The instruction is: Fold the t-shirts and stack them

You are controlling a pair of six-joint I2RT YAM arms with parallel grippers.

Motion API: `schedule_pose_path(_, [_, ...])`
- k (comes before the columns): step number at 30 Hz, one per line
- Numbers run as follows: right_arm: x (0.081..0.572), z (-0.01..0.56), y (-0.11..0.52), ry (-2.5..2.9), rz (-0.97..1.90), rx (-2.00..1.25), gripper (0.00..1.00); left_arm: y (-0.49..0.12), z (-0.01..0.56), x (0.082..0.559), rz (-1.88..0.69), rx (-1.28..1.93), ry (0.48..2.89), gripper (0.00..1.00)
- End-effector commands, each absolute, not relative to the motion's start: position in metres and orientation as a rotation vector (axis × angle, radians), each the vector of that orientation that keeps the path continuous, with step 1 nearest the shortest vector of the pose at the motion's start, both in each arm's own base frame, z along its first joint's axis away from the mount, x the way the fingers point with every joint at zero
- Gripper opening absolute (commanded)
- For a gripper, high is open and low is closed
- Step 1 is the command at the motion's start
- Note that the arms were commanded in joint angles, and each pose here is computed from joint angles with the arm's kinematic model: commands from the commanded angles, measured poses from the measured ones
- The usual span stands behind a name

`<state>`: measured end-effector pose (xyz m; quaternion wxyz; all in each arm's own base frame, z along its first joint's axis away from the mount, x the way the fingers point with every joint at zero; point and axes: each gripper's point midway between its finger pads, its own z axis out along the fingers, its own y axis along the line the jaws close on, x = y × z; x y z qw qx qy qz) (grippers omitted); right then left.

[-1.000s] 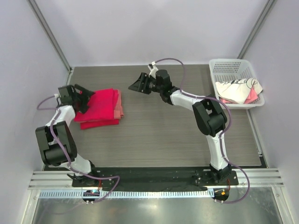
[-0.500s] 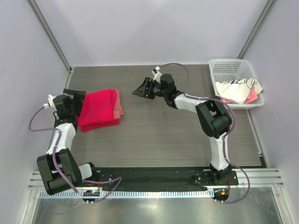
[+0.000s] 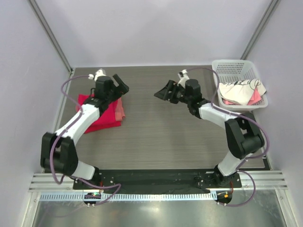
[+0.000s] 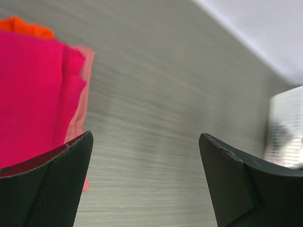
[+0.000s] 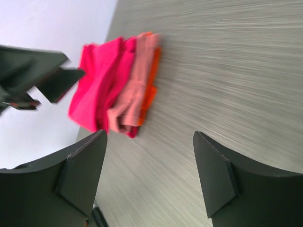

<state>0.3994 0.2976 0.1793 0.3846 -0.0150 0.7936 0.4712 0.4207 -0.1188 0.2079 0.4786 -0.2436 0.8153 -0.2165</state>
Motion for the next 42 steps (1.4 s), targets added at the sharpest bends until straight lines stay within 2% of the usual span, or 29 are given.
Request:
schedule_pose_path(1, [0.399, 0.208, 0.259, 1.906, 1.088, 0.046, 0.80, -0.133, 0.164, 0.426, -0.369, -0.519, 2.130, 0.93])
schedule_pose_path(4, [0.388, 0.208, 0.238, 1.905, 1.003, 0.061, 0.82, -0.150, 0.150, 0.431, -0.252, -0.422, 2.212, 0.92])
schedule_pose_path(5, [0.384, 0.206, 0.234, 1.915, 0.987, 0.061, 0.82, -0.143, 0.118, 0.425, -0.116, -0.410, 2.316, 0.92])
schedule_pose_path(7, [0.378, 0.201, 0.226, 1.928, 0.966, 0.065, 0.82, -0.147, 0.119, 0.433, -0.035, -0.367, 2.353, 0.90])
schedule_pose_path(8, [0.374, 0.207, 0.223, 1.915, 0.959, 0.055, 0.78, -0.141, 0.099, 0.426, 0.053, -0.351, 2.425, 0.90])
schedule_pose_path(10, [0.371, 0.202, 0.214, 1.926, 0.934, 0.081, 0.74, -0.141, 0.097, 0.429, 0.082, -0.342, 2.447, 0.89])
schedule_pose_path(12, [0.369, 0.201, 0.205, 1.922, 0.910, 0.099, 0.72, -0.145, 0.086, 0.425, 0.064, -0.318, 2.490, 0.89])
schedule_pose_path(26, [0.354, 0.186, 0.189, 1.950, 0.852, 0.139, 0.70, -0.149, 0.019, 0.389, 0.059, -0.179, 2.703, 0.88])
schedule_pose_path(29, [0.350, 0.182, 0.183, 1.953, 0.823, 0.141, 0.70, -0.132, 0.007, 0.384, 0.055, -0.271, 2.731, 0.89])
schedule_pose_path(30, [0.348, 0.177, 0.181, 1.962, 0.809, 0.143, 0.70, -0.111, -0.003, 0.380, 0.031, -0.408, 2.753, 0.89])
schedule_pose_path(33, [0.347, 0.166, 0.172, 1.979, 0.753, 0.159, 0.70, -0.075, -0.010, 0.376, -0.079, -0.659, 2.707, 0.87])
schedule_pose_path(37, [0.343, 0.156, 0.156, 1.985, 0.680, 0.197, 0.73, -0.031, 0.010, 0.373, -0.014, -0.864, 2.510, 0.91])
schedule_pose_path(42, [0.338, 0.151, 0.119, 1.985, 0.492, 0.282, 0.81, -0.036, 0.044, 0.378, -0.116, -0.841, 2.390, 0.91])
